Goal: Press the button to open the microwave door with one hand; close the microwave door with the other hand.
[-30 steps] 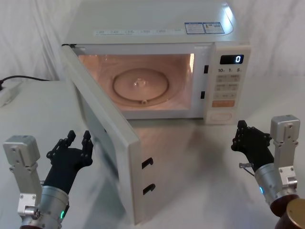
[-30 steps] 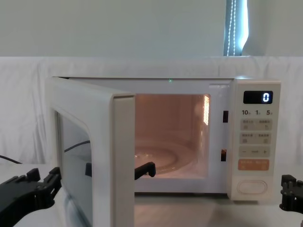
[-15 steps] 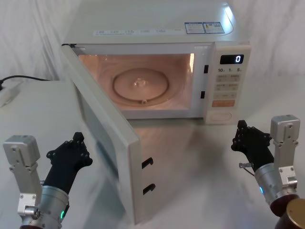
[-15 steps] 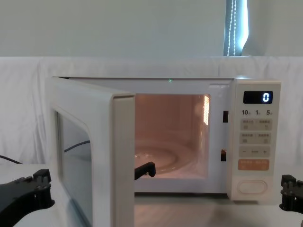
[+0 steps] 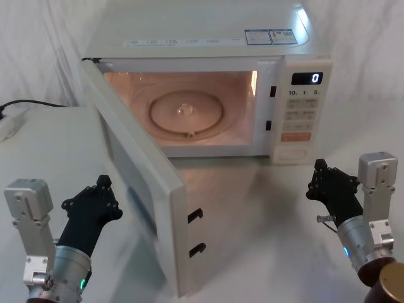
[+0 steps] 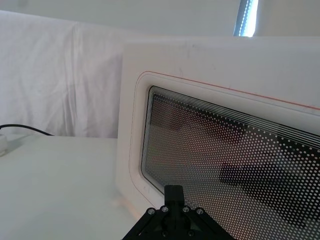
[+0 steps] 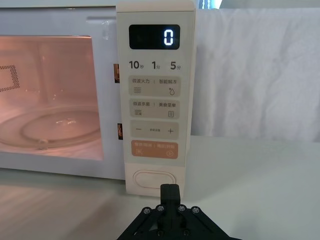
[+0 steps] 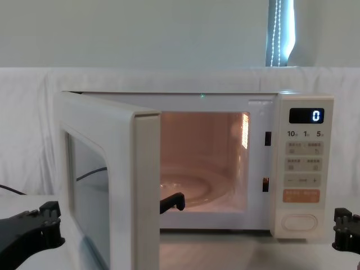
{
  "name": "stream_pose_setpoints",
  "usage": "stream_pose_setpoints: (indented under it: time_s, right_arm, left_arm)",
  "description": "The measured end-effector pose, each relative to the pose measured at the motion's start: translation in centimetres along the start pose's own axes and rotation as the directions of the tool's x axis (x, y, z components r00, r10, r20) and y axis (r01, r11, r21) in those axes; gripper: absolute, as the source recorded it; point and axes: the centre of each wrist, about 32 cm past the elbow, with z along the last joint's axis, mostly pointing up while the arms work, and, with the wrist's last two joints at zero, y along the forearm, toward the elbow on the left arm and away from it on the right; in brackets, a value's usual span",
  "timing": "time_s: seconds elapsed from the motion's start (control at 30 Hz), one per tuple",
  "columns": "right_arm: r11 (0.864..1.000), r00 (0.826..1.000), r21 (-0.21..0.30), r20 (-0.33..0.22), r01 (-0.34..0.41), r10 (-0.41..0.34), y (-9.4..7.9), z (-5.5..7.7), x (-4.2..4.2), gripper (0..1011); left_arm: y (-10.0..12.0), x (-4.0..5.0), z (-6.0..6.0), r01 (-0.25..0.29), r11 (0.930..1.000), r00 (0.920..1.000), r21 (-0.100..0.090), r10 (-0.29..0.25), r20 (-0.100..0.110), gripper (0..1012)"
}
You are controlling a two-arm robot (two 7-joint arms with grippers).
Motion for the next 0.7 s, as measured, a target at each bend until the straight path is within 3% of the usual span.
stream_pose_setpoints:
  time_s: [0.23, 0.37, 0.53, 0.7]
  right_arm:
    - [1.0, 1.0, 0.0, 0.0, 0.0, 0.0, 0.0, 0.0, 0.0, 0]
    - [1.0, 1.0, 0.0, 0.0, 0.0, 0.0, 0.0, 0.0, 0.0, 0]
    - [1.0, 1.0, 0.0, 0.0, 0.0, 0.0, 0.0, 0.0, 0.0, 0]
    - [1.0, 1.0, 0.0, 0.0, 0.0, 0.0, 0.0, 0.0, 0.0, 0]
  left_arm:
    - [0.0, -0.03, 0.0, 0.003, 1.0, 1.0, -0.002, -0.003, 0.0, 0]
    - [0.1, -0.32, 0.8, 0.027, 0.9993, 0.9996, -0.025, -0.027, 0.007, 0]
    - [0.1, -0.45, 1.7, 0.037, 0.9987, 0.9993, -0.035, -0.037, 0.01, 0]
    - [0.2, -0.5, 3.0, 0.04, 0.9973, 0.9991, -0.061, -0.039, 0.016, 0]
